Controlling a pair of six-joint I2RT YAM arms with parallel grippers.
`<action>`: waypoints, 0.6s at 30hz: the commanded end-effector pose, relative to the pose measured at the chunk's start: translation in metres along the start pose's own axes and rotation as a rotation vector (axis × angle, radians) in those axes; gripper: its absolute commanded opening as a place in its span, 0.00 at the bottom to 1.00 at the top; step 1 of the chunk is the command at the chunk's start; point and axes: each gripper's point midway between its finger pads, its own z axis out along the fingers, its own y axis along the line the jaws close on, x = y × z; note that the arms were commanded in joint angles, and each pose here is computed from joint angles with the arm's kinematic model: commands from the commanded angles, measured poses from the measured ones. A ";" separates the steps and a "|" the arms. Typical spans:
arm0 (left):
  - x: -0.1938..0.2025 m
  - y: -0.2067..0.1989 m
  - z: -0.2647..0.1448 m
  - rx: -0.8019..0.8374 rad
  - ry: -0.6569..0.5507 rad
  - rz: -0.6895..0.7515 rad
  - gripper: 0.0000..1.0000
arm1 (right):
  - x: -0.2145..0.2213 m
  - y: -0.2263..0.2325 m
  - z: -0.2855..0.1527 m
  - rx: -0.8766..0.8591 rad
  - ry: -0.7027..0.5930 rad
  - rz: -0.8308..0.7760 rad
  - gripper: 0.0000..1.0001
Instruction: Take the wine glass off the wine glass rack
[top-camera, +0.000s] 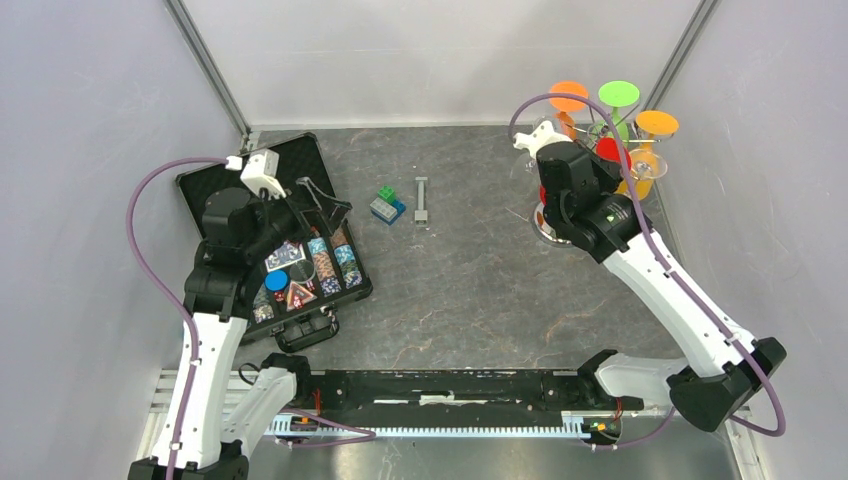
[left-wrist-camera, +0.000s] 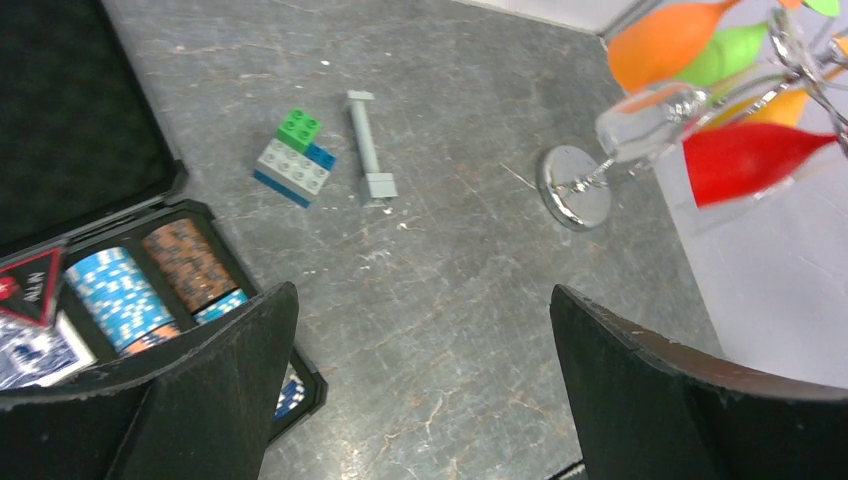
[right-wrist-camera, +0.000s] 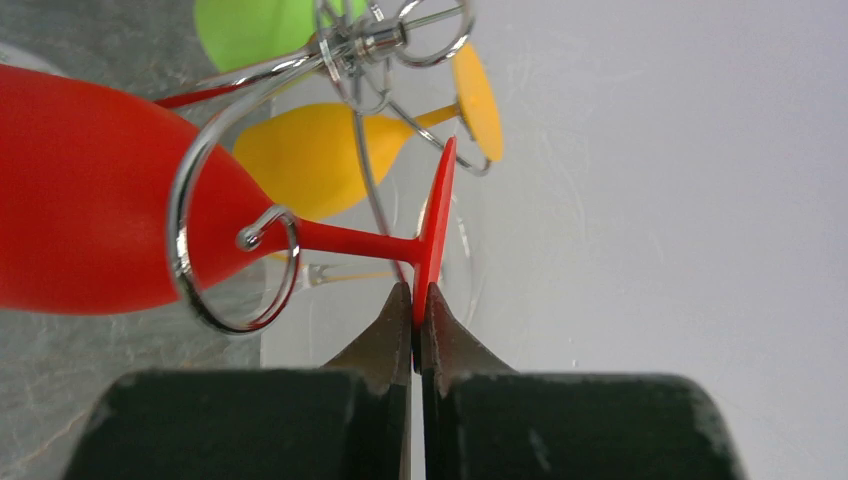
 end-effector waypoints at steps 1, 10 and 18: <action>-0.014 0.017 -0.009 -0.109 -0.078 0.046 1.00 | 0.014 -0.004 -0.015 -0.096 -0.031 0.045 0.00; -0.006 -0.011 -0.008 0.046 -0.019 0.053 1.00 | 0.018 0.019 -0.037 -0.317 -0.144 0.117 0.00; -0.003 -0.047 -0.013 0.240 0.031 0.039 1.00 | -0.024 0.008 -0.078 -0.520 -0.433 0.325 0.00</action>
